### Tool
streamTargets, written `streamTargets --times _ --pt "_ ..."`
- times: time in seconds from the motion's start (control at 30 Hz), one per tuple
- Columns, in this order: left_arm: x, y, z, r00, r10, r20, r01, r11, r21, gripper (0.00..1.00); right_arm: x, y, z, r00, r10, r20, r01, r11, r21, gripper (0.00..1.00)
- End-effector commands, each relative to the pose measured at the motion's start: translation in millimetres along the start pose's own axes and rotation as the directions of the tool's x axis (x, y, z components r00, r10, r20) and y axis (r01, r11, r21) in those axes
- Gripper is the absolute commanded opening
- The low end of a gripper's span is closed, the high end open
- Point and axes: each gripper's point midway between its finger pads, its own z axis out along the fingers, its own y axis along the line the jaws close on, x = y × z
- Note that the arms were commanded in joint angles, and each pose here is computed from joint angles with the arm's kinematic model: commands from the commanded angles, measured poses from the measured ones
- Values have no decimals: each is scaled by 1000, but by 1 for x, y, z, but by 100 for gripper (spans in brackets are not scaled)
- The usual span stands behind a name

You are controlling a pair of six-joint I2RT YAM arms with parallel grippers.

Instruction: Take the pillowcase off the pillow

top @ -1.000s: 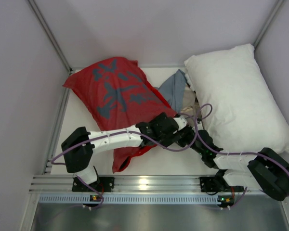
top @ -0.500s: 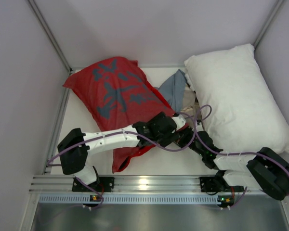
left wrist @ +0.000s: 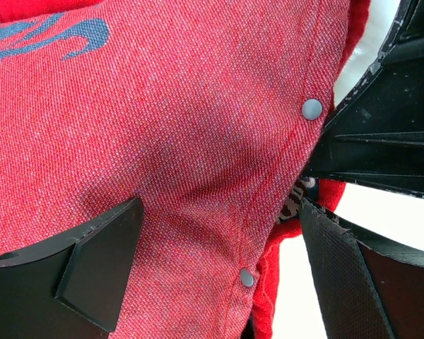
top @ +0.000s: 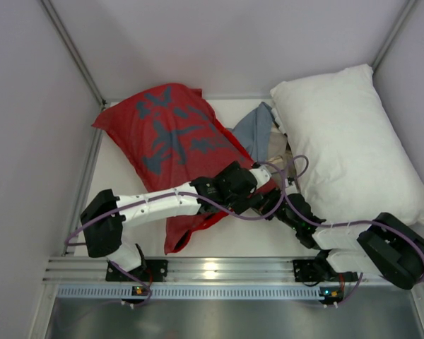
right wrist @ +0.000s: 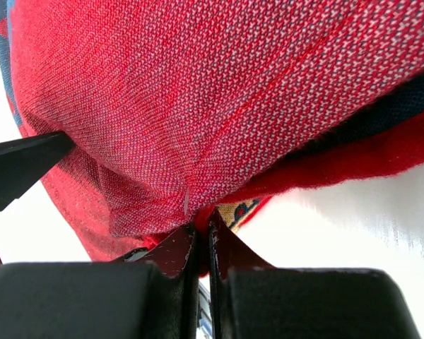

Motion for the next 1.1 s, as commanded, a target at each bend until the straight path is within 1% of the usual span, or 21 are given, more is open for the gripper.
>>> streamTargets --times 0.0,0.2,0.3,0.37,0.5,0.6,0.63,0.67,0.73,0.77,0.8,0.83,0.9,0.93,1.03,1.07 --pt "-17 13 -12 999 -28 44 29 999 -32 95 6 9 -2 1000 -22 -17 21 999 -49 0" --pt "-12 7 -2 1000 -19 18 20 1000 -24 95 6 17 -5 1000 -12 -19 11 997 -74 0" --pt "-5 8 6 1000 -7 -4 7 999 -52 95 6 26 -7 1000 -6 -25 4 995 -97 0" --pt "-7 9 9 1000 -5 4 5 998 -60 95 6 28 -8 1000 -4 -27 1 995 -102 0" --pt "-5 4 21 1000 -1 3 2 998 -62 90 6 31 -10 1000 0 -28 -3 994 -106 0" --pt "-5 5 27 1000 -11 5 12 997 -83 79 5 34 -11 1000 -4 -29 1 994 -105 0" --pt "-6 5 28 1000 -13 9 14 996 -86 73 6 34 -11 999 -8 -31 4 995 -104 0" --pt "-9 6 28 1000 -21 21 23 995 -92 57 5 34 -11 1000 -11 -29 8 995 -103 0" --pt "-18 12 24 998 -39 45 44 992 -120 39 5 29 -11 999 -19 -25 17 996 -83 0" --pt "-23 16 22 998 -43 56 50 990 -132 19 5 26 -11 999 -22 -24 20 997 -70 0" --pt "-28 22 17 996 -51 72 62 986 -157 8 5 22 -11 999 -29 -20 28 998 -57 0" --pt "-42 28 10 992 -72 106 89 981 -170 0 4 14 -11 999 -33 -12 32 999 -28 0" --pt "-57 43 -8 984 -97 149 127 970 -208 0 3 3 -11 999 -46 0 46 999 9 0" --pt "-72 51 -20 975 -120 188 160 964 -215 0 -1 -9 -9 998 -54 24 53 997 54 0" --pt "-92 80 -49 954 -160 252 225 941 -252 0 -8 -34 -7 994 -96 60 86 984 155 0" --pt "-104 92 -65 938 -181 295 260 931 -256 0 -7 -48 -7 992 -116 53 103 973 205 0"
